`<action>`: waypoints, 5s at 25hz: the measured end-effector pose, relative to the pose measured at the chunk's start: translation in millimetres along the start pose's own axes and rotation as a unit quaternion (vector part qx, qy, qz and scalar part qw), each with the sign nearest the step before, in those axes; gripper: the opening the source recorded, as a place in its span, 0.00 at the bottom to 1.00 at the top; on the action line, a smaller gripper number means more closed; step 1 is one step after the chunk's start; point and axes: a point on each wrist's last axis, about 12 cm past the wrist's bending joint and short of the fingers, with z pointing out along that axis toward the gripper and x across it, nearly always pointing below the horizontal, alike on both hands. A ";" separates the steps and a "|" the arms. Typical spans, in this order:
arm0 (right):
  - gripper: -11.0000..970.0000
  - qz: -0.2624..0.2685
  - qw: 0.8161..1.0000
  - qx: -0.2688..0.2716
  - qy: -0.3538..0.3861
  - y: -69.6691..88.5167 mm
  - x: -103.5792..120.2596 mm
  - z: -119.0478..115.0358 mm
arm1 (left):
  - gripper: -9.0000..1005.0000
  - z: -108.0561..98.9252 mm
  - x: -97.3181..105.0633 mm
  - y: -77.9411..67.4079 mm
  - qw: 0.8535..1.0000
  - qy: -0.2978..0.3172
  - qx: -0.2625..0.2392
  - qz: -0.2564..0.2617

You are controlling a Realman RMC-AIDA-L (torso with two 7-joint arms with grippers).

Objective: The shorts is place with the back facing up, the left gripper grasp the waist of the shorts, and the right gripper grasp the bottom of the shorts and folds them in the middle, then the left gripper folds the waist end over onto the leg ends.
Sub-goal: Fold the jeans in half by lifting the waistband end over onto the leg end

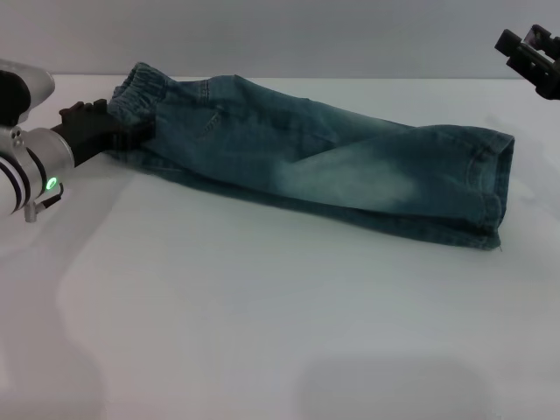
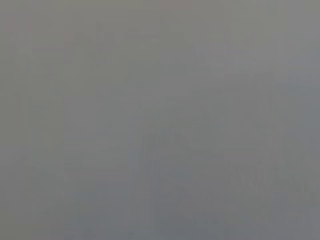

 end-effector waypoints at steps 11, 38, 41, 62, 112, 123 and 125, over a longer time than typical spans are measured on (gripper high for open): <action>0.59 0.001 1.000 -0.003 -0.002 0.6 -0.2 -0.5 | 0.84 -4.3 -0.2 12.0 1.000 -0.007 -0.024 -0.016; 0.59 0.035 0.999 -0.025 -0.012 6.4 -1.8 -1.2 | 0.84 -8.9 18.5 7.9 0.999 0.009 -0.030 -0.018; 0.59 0.036 0.999 -0.026 -0.018 6.8 -3.1 -0.9 | 0.84 -8.7 19.1 6.9 0.999 0.010 -0.029 -0.018; 0.59 0.032 0.999 -0.025 -0.020 5.9 -4.2 -1.8 | 0.84 -5.9 23.1 -3.1 0.999 0.017 -0.015 -0.028; 0.59 0.052 0.998 -0.024 -0.014 8.2 7.3 -10.9 | 0.27 -15.2 32.5 -10.6 0.999 -0.018 0.010 -0.030; 0.59 0.047 0.999 -0.020 -0.012 6.9 7.7 -10.9 | 0.20 -22.5 35.6 -15.2 0.998 -0.045 0.037 -0.039; 0.59 0.046 0.999 -0.019 -0.012 7.0 8.1 -10.8 | 0.19 -23.5 36.6 -15.2 0.997 -0.046 0.038 -0.040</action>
